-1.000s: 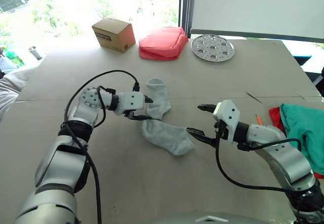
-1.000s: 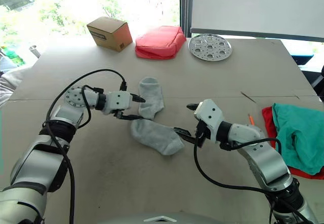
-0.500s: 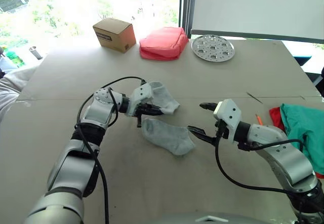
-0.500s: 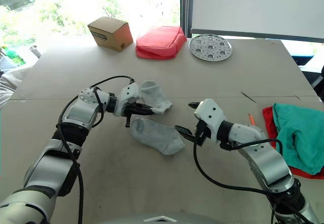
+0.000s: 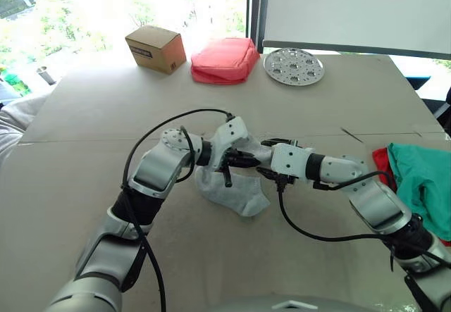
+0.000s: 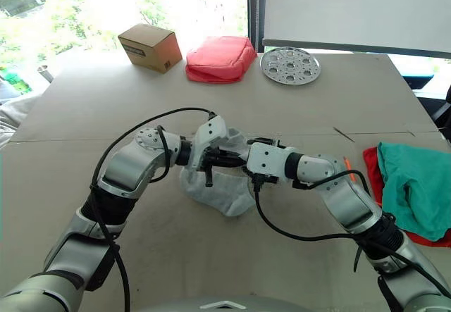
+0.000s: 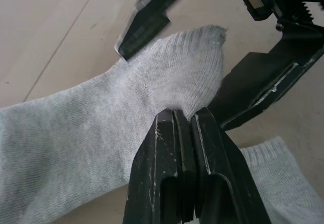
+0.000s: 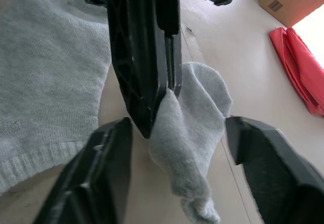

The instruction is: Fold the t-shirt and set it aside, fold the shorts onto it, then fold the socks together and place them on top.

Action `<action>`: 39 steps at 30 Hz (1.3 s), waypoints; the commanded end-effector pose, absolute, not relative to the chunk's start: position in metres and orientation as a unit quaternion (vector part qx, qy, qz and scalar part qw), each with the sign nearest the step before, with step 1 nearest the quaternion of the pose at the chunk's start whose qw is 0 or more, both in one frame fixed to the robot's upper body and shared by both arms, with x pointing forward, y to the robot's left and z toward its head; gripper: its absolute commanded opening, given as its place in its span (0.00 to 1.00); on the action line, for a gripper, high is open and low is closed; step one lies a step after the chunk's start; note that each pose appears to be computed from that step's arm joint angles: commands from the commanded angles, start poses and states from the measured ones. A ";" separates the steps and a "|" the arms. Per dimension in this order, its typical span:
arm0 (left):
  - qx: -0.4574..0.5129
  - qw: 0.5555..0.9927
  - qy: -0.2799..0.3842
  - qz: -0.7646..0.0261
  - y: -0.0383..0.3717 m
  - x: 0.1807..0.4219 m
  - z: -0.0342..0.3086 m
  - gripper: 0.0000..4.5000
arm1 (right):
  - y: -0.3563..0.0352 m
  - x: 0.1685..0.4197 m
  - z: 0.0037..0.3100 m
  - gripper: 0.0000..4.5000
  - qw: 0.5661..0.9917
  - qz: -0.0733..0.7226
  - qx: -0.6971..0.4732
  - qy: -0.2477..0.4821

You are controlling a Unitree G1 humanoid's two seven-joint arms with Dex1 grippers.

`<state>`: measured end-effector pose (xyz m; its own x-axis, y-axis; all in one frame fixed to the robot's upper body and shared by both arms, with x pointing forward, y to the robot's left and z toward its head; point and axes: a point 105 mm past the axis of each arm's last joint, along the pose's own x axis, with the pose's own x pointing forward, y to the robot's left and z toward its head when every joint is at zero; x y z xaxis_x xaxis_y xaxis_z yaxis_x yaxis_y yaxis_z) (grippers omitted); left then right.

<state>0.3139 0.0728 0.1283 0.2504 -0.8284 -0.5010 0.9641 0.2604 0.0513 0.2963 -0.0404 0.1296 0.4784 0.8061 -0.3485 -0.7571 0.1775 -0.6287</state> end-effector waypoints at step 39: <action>0.358 0.794 -0.023 -0.491 0.124 0.387 0.109 0.55 | -0.048 0.300 0.180 0.00 0.789 0.513 -0.324 -0.096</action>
<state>0.3856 0.1315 0.0975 0.5253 -0.7759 -0.3493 0.7881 0.2888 0.5436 0.2998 -0.0438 0.1648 0.4328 0.8713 -0.2313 -0.7833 0.2364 -0.5750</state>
